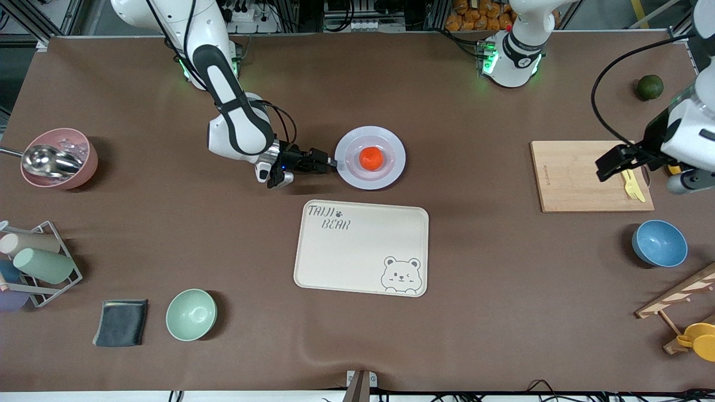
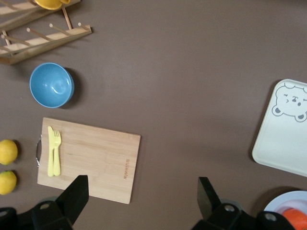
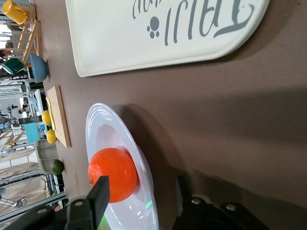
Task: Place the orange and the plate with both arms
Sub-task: 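Raise the left gripper back while the right gripper grips the plate rim, then lift the plate with the right gripper and move it toward the tray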
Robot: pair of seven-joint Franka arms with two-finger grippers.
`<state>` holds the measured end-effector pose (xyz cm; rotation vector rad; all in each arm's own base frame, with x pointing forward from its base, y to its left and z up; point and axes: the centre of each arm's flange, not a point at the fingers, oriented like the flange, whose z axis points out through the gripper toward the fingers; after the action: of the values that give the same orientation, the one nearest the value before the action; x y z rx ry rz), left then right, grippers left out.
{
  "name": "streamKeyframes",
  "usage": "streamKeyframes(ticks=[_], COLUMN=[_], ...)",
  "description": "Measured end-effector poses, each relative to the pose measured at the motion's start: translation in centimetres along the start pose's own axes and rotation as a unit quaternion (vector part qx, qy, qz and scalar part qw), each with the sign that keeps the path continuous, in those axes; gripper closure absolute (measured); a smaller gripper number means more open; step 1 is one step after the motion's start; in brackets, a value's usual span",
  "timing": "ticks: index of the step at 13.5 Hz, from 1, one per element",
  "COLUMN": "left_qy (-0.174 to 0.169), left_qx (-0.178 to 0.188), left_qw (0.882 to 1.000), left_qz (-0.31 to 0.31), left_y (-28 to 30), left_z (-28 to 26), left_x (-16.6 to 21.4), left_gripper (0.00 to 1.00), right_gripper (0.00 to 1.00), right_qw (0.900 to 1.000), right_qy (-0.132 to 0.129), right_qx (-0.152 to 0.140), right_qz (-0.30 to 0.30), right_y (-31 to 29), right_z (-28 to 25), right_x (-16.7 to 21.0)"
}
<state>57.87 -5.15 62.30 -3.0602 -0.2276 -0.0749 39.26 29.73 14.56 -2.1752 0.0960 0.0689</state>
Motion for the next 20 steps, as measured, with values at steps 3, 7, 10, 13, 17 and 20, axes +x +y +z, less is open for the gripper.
streamKeyframes(ticks=[3,7,10,13,17,20], left_qy=[-0.007,-0.015,-0.020,-0.019,-0.021,-0.020], left_qx=[-0.035,-0.037,-0.036,-0.033,-0.032,-0.032], left_qw=[0.999,0.998,0.998,0.998,0.998,0.998], left_qz=[0.031,0.039,0.040,0.040,0.042,0.044], left_y=[-3.4,-5.1,-5.0,-6.5,-7.2,-7.0], left_z=[-0.5,-0.4,-0.6,-1.0,-1.1,-1.3], left_x=[0.1,0.0,-0.6,-1.3,-2.3,-2.6], left_gripper=[0.00,0.00,0.00,0.00,0.00,0.00], right_gripper=[0.39,0.43,0.44,0.49,0.63,0.73], right_qw=[1.000,1.000,1.000,1.000,1.000,1.000], right_qy=[0.005,0.007,0.012,0.008,0.008,0.012], right_qx=[0.001,0.005,0.012,0.013,0.012,0.014], right_qz=[0.008,0.010,0.018,0.019,0.021,0.024], right_y=[0.6,0.4,0.2,0.0,0.3,0.3], right_z=[0.3,0.7,1.5,2.5,2.7,2.8], right_x=[-0.1,-0.5,-1.2,-2.1,-2.2,-2.3])
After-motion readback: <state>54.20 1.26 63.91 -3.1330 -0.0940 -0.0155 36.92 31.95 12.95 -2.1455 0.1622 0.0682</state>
